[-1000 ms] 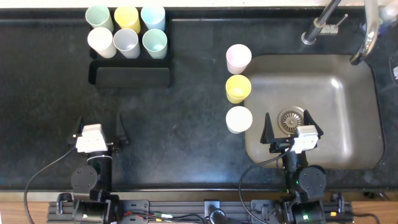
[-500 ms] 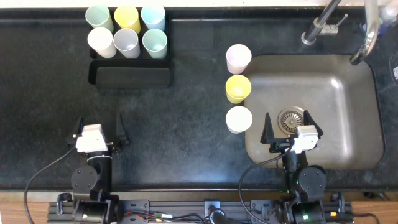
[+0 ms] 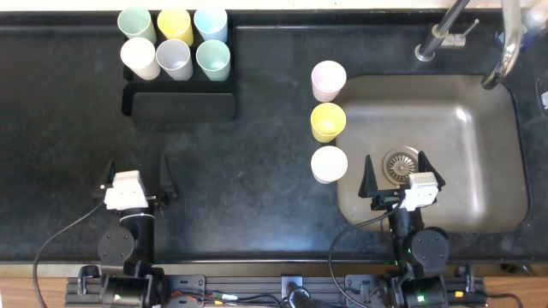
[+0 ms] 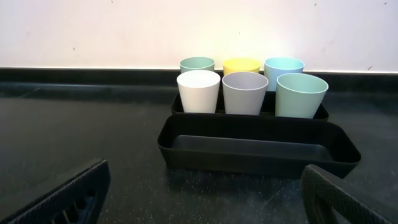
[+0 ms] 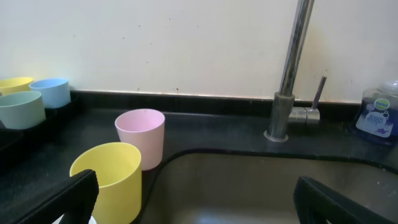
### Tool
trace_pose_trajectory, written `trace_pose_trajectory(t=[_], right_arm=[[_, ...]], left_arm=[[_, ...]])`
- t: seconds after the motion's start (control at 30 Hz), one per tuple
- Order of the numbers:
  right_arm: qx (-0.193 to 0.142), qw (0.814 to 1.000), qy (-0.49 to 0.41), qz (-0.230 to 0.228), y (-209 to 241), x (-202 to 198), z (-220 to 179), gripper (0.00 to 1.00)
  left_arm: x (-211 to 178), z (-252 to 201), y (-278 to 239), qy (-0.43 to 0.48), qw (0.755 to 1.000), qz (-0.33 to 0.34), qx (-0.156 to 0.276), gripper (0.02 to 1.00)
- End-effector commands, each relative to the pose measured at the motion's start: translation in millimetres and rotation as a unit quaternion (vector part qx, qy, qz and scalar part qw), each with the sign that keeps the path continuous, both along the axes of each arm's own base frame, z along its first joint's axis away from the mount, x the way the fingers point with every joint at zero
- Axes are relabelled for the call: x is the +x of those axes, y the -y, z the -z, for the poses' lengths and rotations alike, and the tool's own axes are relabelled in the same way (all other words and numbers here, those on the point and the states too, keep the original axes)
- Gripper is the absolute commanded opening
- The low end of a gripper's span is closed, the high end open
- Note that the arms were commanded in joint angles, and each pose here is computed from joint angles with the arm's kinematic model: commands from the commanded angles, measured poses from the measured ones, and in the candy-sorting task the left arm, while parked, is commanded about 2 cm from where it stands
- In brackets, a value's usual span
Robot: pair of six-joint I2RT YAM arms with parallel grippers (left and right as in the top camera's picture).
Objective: Store Cups
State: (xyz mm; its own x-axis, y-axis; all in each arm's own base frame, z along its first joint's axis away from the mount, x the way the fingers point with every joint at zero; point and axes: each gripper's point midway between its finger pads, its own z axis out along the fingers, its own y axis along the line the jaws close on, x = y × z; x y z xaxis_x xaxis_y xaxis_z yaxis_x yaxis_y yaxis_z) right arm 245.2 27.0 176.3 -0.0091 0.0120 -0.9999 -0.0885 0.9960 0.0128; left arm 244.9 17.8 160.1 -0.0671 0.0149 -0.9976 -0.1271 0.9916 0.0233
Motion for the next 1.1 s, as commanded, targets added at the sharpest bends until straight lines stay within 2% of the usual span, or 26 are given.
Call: trace_pose_trajectory(t=[0.03,0.47,0.63,0.77,0.97,1.1], right_arm=[[-0.002,1.0,-0.001,0.002,0.8,0.5,4.0,0.996],[-0.002,1.0,-0.001,0.002,0.8,0.5,4.0,0.996],[-0.002,1.0,-0.001,0.002,0.8,0.5,4.0,0.998],[-0.002,1.0,-0.001,0.002,0.8,0.5,4.0,0.998],[-0.002,1.0,-0.001,0.002,0.8,0.5,4.0,0.998],[-0.002,1.0,-0.001,0.002,0.8,0.5,4.0,0.998]], left_arm=[[-1.0,-0.8,-5.6,0.001,1.0,-0.014,0.012,1.0],[-1.5,-11.6,-5.2,0.016,1.0,-0.012,0.01,1.0],[-4.8,-76.6,5.7,0.049,0.999,0.02,0.007,1.0],[2.0,-138.1,30.3,0.033,0.996,0.086,-0.014,1.0],[29.6,-208.9,67.3,-0.075,0.983,0.163,-0.03,1.0],[51.1,-233.2,91.3,-0.158,0.968,0.182,-0.074,1.0]])
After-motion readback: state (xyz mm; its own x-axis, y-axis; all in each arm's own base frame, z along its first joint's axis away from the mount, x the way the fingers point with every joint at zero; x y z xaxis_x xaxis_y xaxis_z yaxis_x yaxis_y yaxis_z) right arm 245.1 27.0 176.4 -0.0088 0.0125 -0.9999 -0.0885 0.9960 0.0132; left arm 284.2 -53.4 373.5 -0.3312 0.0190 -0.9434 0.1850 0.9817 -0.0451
